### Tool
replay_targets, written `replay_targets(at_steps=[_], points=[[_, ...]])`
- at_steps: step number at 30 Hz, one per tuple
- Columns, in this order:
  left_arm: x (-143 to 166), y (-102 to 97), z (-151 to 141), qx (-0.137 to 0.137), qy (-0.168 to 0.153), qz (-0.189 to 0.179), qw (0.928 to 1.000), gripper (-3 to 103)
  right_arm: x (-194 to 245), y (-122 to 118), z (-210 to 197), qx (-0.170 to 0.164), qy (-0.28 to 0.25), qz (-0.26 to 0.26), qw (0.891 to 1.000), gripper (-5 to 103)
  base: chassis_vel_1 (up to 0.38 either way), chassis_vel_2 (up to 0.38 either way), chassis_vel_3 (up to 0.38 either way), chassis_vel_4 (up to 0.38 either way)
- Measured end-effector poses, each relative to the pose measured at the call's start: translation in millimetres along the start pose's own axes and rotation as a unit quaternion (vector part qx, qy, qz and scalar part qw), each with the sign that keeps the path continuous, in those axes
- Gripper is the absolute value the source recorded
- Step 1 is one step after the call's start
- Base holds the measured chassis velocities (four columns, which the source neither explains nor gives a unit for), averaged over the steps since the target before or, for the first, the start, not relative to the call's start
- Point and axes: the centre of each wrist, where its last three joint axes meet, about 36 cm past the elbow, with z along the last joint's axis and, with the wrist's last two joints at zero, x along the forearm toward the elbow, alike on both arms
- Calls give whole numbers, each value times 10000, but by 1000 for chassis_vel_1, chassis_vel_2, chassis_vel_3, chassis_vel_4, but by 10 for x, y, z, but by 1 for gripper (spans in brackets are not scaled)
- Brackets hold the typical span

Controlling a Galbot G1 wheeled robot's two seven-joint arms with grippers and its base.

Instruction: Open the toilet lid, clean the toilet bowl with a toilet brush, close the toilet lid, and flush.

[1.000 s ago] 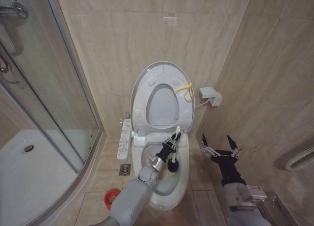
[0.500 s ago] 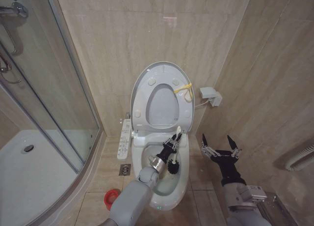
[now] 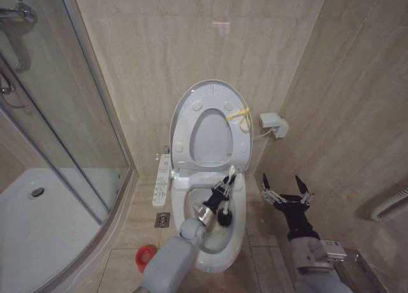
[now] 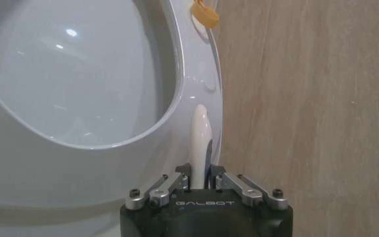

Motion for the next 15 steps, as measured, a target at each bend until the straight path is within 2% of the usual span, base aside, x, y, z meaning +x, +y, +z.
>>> replay_targets(at_steps=[6,15], points=[[198,-56,227,25,304,10,9995,19,0,0,0,0,0,0,10000,100,0,0,0,0],[-11,14,19,-81,48,61,9999,19,0,0,0,0,0,0,10000,100,0,0,0,0]])
